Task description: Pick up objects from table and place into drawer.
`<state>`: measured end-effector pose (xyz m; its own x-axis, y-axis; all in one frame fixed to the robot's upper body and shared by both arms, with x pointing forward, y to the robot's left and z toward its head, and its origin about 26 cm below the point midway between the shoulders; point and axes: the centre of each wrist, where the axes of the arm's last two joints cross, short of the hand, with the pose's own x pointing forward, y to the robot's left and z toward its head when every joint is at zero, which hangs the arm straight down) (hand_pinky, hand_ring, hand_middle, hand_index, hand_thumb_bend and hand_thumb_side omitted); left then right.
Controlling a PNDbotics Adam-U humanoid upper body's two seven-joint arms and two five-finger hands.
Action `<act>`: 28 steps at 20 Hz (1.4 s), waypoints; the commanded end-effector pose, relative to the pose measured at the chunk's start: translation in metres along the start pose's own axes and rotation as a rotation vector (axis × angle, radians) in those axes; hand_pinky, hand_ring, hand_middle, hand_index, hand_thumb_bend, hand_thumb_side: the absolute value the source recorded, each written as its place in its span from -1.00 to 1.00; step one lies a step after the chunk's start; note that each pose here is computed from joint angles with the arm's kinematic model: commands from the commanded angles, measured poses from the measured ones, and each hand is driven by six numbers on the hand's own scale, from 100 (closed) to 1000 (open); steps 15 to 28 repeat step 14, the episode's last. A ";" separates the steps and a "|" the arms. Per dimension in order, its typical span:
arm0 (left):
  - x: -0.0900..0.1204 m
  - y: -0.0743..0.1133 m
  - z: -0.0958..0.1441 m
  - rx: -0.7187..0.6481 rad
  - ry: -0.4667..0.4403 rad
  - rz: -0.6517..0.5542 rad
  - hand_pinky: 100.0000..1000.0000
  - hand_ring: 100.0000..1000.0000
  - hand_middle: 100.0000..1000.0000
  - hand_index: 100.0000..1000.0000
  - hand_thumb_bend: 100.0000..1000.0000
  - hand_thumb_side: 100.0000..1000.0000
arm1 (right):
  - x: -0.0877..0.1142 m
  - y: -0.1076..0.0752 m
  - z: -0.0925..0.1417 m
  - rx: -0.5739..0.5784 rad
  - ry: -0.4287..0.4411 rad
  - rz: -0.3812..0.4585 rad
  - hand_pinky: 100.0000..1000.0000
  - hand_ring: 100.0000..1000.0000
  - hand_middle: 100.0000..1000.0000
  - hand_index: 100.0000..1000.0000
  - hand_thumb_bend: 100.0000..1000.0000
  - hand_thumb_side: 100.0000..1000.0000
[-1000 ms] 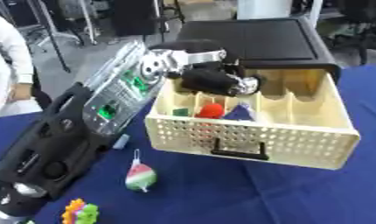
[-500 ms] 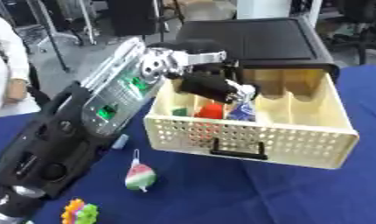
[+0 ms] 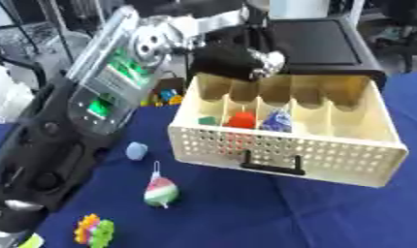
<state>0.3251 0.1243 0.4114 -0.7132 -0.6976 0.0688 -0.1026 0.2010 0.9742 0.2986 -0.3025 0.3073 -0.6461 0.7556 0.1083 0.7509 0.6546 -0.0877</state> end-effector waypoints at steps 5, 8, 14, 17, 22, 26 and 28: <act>-0.013 0.035 0.065 0.240 0.060 -0.192 -0.31 0.22 0.19 0.61 -0.71 0.25 | -0.004 -0.011 -0.003 -0.017 -0.019 0.053 -0.51 -0.06 -0.19 0.35 -0.93 0.45; -0.019 0.032 0.087 0.204 0.108 -0.236 -0.27 0.27 0.25 0.65 -0.69 0.29 | -0.005 -0.012 -0.002 -0.017 -0.018 0.067 -0.52 -0.06 -0.20 0.35 -0.93 0.45; -0.043 0.022 0.111 0.048 0.187 -0.299 -0.24 0.32 0.31 0.68 -0.64 0.39 | -0.007 -0.014 0.000 -0.017 -0.016 0.081 -0.54 -0.06 -0.21 0.35 -0.93 0.45; -0.043 0.022 0.111 0.048 0.187 -0.299 -0.24 0.32 0.31 0.68 -0.64 0.39 | -0.007 -0.014 0.000 -0.017 -0.016 0.081 -0.54 -0.06 -0.21 0.35 -0.93 0.45; -0.043 0.022 0.111 0.048 0.187 -0.299 -0.24 0.32 0.31 0.68 -0.64 0.39 | -0.007 -0.014 0.000 -0.017 -0.016 0.081 -0.54 -0.06 -0.21 0.35 -0.93 0.45; -0.043 0.022 0.111 0.048 0.187 -0.299 -0.24 0.32 0.31 0.68 -0.64 0.39 | -0.007 -0.014 0.000 -0.017 -0.016 0.081 -0.54 -0.06 -0.21 0.35 -0.93 0.45; -0.043 0.022 0.111 0.048 0.187 -0.299 -0.24 0.32 0.31 0.68 -0.64 0.39 | -0.007 -0.014 0.000 -0.017 -0.016 0.081 -0.54 -0.06 -0.21 0.35 -0.93 0.45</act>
